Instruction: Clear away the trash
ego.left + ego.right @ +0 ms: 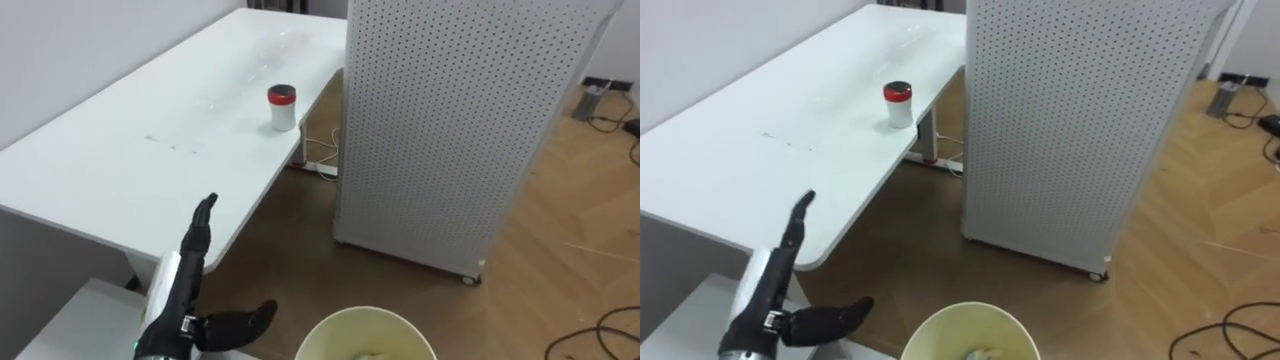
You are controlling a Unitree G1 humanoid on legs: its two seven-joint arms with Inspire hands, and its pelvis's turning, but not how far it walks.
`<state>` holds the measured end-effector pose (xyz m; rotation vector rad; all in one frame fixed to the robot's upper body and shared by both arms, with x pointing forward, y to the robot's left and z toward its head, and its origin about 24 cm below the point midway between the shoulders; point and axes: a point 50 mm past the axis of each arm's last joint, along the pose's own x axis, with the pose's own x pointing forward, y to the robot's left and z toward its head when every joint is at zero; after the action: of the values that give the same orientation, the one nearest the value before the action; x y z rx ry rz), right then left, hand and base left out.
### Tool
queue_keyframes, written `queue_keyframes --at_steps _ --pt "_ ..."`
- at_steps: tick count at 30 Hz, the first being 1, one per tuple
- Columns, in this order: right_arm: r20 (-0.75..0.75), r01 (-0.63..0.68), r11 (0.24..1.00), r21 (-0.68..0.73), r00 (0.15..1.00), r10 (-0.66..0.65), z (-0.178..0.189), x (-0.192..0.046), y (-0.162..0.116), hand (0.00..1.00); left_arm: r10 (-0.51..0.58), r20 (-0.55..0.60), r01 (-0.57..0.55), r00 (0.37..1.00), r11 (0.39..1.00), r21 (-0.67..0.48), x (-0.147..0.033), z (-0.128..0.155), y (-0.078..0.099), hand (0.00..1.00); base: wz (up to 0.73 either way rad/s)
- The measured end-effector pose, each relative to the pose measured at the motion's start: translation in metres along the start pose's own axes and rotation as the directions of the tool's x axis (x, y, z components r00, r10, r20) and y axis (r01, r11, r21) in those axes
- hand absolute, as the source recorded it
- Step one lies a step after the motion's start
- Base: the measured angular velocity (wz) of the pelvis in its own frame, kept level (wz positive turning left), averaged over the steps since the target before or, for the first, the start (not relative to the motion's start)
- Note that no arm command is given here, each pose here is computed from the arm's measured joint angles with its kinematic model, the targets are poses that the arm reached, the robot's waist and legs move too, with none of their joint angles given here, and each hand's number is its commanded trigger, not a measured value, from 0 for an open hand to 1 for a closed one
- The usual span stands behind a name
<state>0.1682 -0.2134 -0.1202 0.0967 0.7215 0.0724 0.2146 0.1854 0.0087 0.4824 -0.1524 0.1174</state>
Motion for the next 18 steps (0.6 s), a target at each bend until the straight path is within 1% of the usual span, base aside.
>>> queue_keyframes --at_steps 1,3,6,11,14,18 --pt "-0.002 0.000 1.000 0.001 1.000 0.000 -0.001 -0.001 0.000 1.00 0.011 0.000 -0.011 1.000 1.000 -0.008 0.000 0.001 0.001 0.00 -0.18" --pt "-0.005 0.001 1.000 0.003 1.000 0.000 -0.003 -0.002 0.000 1.00 0.067 0.015 -0.066 0.998 0.997 -0.034 0.002 0.005 0.007 0.00 -0.10" --pt "-0.006 0.011 1.000 0.000 1.000 -0.011 -0.003 -0.002 -0.001 1.00 0.116 0.042 -0.114 0.992 0.993 -0.043 0.003 0.010 0.012 0.00 -0.01" --pt "0.012 0.001 1.000 -0.005 1.000 -0.001 -0.006 -0.009 0.002 1.00 0.190 0.028 -0.188 0.981 0.980 -0.062 0.003 0.008 0.019 0.00 0.00" --pt "0.007 -0.007 1.000 0.004 1.000 0.007 -0.010 -0.010 0.005 1.00 0.215 0.015 -0.213 0.977 0.973 -0.085 0.003 0.008 0.021 0.00 0.00" --pt "-0.010 -0.004 1.000 0.001 1.000 0.004 -0.014 -0.012 0.005 1.00 0.221 0.003 -0.220 0.975 0.972 -0.079 0.000 0.005 0.021 0.00 -0.06"
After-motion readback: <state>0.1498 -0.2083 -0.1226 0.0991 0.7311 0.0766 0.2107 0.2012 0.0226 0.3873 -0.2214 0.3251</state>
